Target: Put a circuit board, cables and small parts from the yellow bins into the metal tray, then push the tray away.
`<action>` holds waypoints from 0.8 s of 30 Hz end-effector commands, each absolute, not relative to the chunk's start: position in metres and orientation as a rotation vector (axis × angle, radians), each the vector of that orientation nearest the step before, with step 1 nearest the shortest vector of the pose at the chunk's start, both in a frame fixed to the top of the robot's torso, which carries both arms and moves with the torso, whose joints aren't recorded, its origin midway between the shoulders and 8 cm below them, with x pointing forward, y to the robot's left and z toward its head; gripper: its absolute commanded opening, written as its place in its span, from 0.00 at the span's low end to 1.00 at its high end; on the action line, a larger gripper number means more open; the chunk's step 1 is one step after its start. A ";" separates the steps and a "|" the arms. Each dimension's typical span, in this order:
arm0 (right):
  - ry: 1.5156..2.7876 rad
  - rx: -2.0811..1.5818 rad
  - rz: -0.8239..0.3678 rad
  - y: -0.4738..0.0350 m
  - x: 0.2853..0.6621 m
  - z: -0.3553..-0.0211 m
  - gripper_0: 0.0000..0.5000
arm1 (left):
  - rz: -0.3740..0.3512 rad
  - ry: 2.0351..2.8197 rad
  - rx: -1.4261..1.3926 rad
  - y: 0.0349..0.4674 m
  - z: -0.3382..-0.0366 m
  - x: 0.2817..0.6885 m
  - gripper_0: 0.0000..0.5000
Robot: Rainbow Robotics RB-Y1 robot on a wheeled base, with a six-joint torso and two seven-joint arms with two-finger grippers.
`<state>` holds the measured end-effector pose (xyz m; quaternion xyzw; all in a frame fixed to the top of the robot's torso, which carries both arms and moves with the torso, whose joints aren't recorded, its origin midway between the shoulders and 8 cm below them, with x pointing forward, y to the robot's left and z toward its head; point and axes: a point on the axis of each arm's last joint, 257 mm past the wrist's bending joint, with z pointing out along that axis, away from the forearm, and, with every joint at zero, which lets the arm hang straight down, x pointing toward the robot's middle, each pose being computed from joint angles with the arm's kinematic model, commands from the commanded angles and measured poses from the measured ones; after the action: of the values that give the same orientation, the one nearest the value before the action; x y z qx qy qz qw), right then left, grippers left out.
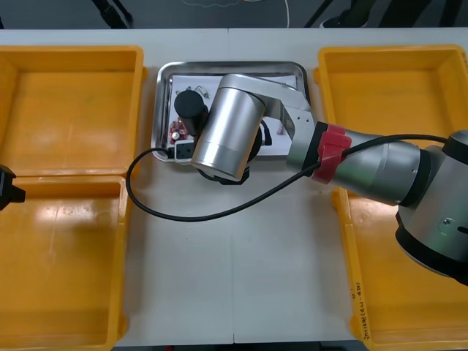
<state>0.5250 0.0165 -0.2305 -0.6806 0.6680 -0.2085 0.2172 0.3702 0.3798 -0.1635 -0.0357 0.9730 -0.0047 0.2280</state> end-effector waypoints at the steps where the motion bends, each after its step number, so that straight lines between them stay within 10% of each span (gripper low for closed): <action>1: 1.764 -1.870 -0.577 0.043 0.540 -0.191 0.00 | 0.079 2.663 -0.078 0.400 -0.152 0.364 1.00; 24: 1.727 -1.846 -0.608 0.055 0.566 -0.177 0.00 | 0.079 2.663 -0.078 0.400 -0.152 0.364 1.00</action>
<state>0.5569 0.0227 -0.2191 -0.6717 0.6697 -0.2164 0.2314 0.3702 0.3798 -0.1634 -0.0357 0.9730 -0.0046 0.2282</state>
